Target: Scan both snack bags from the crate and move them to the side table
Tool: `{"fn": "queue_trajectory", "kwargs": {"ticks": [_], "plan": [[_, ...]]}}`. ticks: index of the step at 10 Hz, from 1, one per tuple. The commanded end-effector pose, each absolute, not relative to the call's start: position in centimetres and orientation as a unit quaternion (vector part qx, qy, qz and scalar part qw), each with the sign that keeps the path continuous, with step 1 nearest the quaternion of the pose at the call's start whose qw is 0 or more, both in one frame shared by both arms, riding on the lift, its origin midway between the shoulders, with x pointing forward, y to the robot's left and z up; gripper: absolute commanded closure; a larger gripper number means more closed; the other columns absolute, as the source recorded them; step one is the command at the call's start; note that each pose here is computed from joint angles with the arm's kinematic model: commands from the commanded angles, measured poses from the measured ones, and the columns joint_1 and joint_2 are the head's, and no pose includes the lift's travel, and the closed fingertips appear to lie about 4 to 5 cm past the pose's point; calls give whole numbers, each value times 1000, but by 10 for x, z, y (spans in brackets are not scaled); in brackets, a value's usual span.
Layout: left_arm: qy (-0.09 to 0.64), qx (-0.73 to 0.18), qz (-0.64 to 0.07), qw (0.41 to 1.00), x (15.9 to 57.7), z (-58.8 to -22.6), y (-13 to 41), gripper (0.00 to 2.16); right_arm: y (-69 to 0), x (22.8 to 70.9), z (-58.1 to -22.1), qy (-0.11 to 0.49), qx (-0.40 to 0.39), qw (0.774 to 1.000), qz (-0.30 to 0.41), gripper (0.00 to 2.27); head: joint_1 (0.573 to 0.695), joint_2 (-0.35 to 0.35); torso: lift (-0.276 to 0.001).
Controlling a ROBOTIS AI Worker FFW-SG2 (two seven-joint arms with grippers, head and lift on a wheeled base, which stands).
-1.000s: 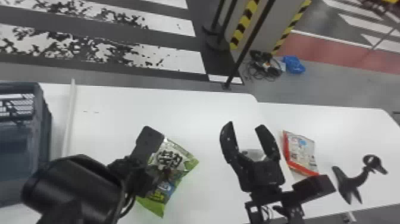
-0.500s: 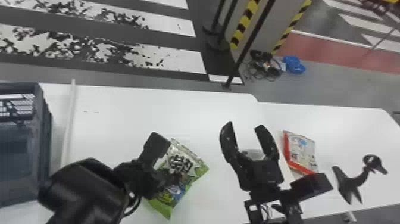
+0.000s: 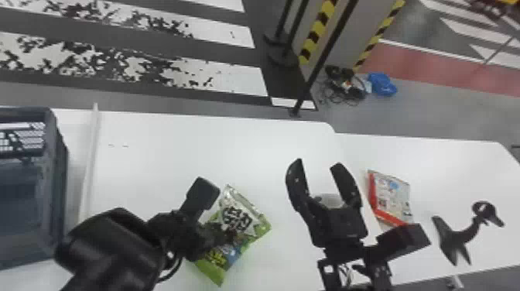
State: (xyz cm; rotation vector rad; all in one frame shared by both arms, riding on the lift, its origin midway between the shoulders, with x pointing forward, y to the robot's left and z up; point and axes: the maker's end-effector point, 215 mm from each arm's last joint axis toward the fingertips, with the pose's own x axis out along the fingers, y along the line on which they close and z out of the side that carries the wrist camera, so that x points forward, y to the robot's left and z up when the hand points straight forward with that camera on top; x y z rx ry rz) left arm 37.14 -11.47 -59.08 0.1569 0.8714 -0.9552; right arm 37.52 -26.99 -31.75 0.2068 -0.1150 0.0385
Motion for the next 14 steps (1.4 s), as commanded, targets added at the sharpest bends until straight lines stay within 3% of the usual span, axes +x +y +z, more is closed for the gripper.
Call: {"fn": "queue_trajectory", "kwargs": {"ticks": [1,2,3,6,10,14], "plan": [[396,76,-450,797,370,-584,-125,1642,-271,376,-316,-59,103,993,19,80,695,-350,-29],[392,73,-451,798,370,-579,-127,1048,-272,376,-316,-60,102,993,18,80,695,-350,-29],[385,69,-454,801,370,-570,-132,-2,-272,376,-315,-60,102,993,19,80,695,-350,-29],[354,67,-438,824,377,-536,-139,70,-273,375,-316,-59,103,993,17,80,695,-350,-29],[311,22,-371,875,406,-484,-101,70,-274,374,-317,-58,106,992,16,80,695,-350,-29],[274,27,-265,924,439,-459,19,80,-276,375,-316,-60,106,992,15,73,695,-350,-29]]}}
